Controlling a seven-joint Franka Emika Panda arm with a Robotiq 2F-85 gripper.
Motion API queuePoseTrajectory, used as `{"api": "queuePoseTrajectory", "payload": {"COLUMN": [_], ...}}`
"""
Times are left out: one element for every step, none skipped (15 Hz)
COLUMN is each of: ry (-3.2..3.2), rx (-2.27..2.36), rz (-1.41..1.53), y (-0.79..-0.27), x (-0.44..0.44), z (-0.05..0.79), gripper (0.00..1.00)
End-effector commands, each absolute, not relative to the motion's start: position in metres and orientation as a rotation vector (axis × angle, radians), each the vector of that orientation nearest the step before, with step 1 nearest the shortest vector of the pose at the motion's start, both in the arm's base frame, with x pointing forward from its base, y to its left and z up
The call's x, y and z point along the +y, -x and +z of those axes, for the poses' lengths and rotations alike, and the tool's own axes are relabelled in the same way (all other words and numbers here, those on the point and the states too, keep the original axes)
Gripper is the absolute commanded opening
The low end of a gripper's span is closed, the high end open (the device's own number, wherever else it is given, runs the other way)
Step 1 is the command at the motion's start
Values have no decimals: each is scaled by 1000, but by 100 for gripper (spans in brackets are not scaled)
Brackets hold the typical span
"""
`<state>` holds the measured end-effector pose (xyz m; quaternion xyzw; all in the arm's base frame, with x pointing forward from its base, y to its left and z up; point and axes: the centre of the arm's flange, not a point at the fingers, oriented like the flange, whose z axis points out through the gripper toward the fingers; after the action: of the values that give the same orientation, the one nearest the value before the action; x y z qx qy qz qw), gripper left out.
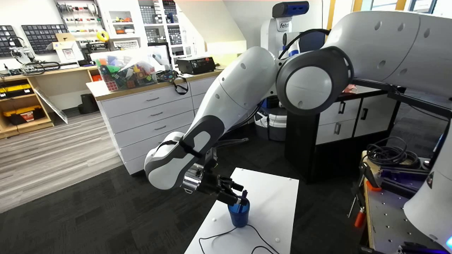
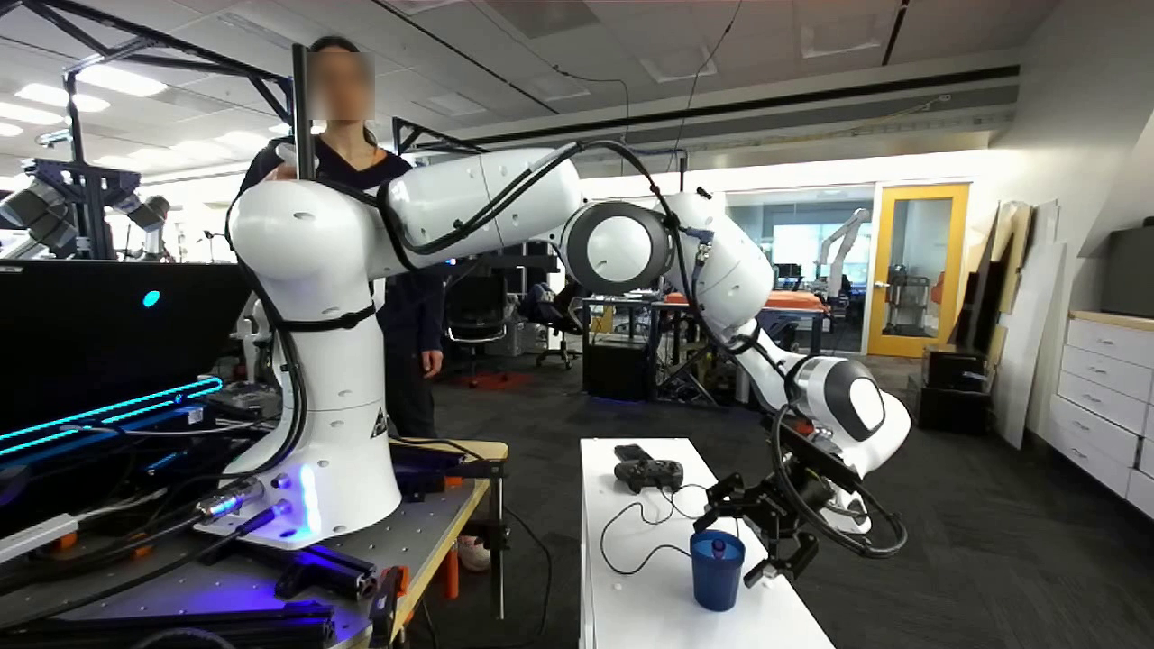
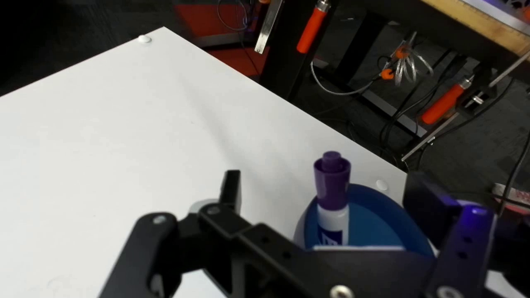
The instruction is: Take the pen out of the cup and put it on the table
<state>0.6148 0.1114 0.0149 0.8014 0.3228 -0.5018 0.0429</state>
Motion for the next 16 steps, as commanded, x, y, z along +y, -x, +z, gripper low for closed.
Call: {"api": "queuePoseTrajectory", "payload": {"ry": [-2465,-2468,-2471,-2474,-2479,-2482,-2486,-2490,-2495,-2497,-2500,-2506,-2520,-2532,-2543,-2548], "rx": [915,909,905,901,898,897,897,898,897,897,895,892,891,891,899,905], "rz": [-1551,-1558,-1560,-1561,-1560,-1558,-1557,-1555,-1553,-1550,-1549,-1548,-1547,-1547,-1550,-1556], "y": [-596,-597,-597,-597,-598,-599,-599,-599,-599,-598,-597,-596,-595,-594,-594,-593], "x": [102,101,100,100,99,98,98,97,97,97,97,96,96,97,98,100], "z": [37,38,39,41,43,44,45,45,46,46,47,47,46,44,41,38], "gripper": [100,100,97,74,72,70,64,58,52,45,39,31,26,22,63,59]}}
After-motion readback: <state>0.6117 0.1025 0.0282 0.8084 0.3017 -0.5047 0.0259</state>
